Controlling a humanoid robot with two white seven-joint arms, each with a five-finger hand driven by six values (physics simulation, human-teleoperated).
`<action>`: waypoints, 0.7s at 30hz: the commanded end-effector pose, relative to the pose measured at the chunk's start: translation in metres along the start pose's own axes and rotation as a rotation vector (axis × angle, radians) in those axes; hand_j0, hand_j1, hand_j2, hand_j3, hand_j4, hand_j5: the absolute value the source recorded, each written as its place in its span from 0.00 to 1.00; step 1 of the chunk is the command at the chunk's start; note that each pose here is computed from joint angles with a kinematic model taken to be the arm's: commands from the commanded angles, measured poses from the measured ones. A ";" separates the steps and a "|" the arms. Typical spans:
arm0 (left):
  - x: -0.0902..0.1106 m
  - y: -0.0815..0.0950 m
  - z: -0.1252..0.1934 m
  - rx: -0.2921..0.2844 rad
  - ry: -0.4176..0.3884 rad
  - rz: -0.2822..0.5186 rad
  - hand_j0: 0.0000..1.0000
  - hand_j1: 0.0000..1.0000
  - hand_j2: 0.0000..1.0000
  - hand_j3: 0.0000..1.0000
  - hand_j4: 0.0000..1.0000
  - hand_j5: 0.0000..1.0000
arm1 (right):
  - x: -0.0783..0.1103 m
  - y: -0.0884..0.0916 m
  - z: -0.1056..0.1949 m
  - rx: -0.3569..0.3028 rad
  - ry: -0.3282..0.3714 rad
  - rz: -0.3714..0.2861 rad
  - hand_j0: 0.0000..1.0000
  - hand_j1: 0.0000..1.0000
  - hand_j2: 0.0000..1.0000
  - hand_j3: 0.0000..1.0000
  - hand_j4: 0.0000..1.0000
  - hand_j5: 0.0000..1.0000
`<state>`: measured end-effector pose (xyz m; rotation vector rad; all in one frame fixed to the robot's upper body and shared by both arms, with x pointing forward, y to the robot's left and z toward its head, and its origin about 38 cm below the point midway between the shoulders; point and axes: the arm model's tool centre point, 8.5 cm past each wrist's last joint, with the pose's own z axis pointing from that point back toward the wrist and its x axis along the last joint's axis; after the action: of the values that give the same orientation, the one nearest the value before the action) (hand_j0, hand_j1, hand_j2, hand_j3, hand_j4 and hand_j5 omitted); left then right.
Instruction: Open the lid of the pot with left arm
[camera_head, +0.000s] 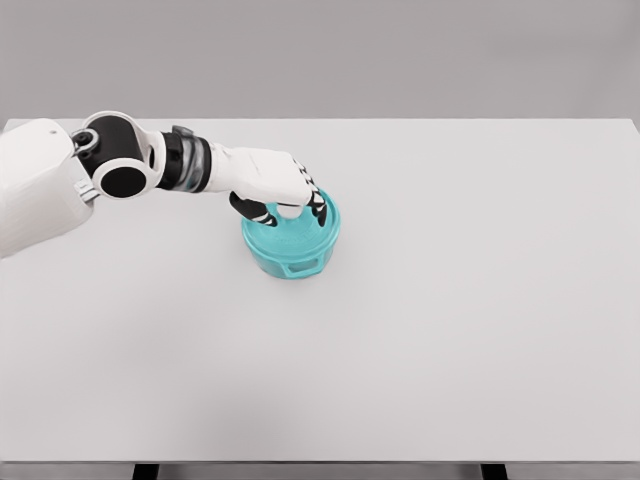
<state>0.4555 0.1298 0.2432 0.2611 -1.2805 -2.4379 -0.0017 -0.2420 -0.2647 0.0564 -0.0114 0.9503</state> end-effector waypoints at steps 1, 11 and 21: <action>0.000 0.000 0.000 0.000 -0.001 0.002 0.70 0.70 0.70 0.70 0.70 0.70 | 0.000 0.000 0.000 0.000 0.000 0.000 1.00 1.00 1.00 1.00 1.00 1.00; 0.002 -0.002 -0.004 -0.008 -0.006 0.000 0.70 0.70 0.70 0.70 0.70 0.70 | 0.000 -0.001 0.000 -0.001 -0.001 0.000 1.00 1.00 1.00 1.00 1.00 1.00; -0.002 -0.003 -0.006 -0.014 0.007 0.005 0.68 0.68 0.68 0.68 0.68 0.68 | 0.000 0.000 0.000 0.000 0.000 0.000 1.00 1.00 1.00 1.00 1.00 1.00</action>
<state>0.4583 0.1278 0.2370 0.2617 -1.2590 -2.4426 -0.0008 -0.2420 -0.2647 0.0556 -0.0128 0.9504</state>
